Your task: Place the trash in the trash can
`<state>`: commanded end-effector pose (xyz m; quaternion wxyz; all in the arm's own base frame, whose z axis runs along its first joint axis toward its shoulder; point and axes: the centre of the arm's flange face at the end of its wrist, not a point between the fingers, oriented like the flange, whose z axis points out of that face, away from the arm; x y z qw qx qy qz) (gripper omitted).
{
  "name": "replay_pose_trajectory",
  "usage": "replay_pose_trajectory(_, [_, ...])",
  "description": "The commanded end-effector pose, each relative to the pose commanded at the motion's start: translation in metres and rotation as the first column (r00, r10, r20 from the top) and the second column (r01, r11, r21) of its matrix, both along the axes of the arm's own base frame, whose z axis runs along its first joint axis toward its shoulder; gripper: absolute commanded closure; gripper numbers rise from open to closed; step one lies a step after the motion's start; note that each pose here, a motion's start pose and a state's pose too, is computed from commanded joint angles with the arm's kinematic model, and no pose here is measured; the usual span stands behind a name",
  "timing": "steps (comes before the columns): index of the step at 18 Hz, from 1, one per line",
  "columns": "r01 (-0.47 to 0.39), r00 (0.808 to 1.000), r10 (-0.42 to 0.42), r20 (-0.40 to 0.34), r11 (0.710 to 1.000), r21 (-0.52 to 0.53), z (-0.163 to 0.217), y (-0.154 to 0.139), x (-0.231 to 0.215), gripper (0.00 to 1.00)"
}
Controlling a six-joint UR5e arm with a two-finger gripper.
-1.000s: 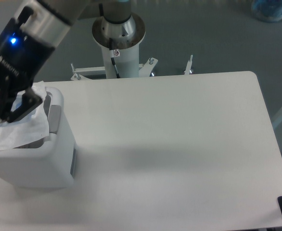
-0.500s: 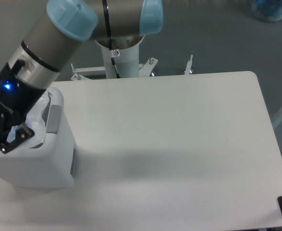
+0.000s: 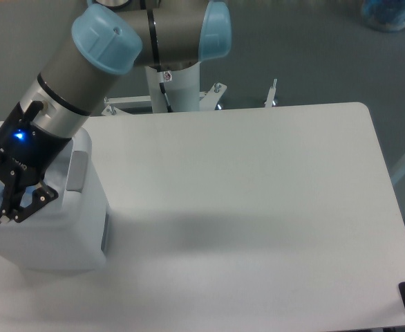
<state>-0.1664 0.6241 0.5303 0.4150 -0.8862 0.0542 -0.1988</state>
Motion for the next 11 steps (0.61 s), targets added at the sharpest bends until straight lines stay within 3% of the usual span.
replay_pose_trajectory(5, [-0.015, 1.0, 0.015, -0.015, 1.0, 0.01, 0.009, -0.026, 0.0, 0.0])
replay_pose_trajectory(11, [-0.16, 0.986, 0.161, -0.051, 0.987, 0.022, 0.02, -0.078, -0.069, 0.0])
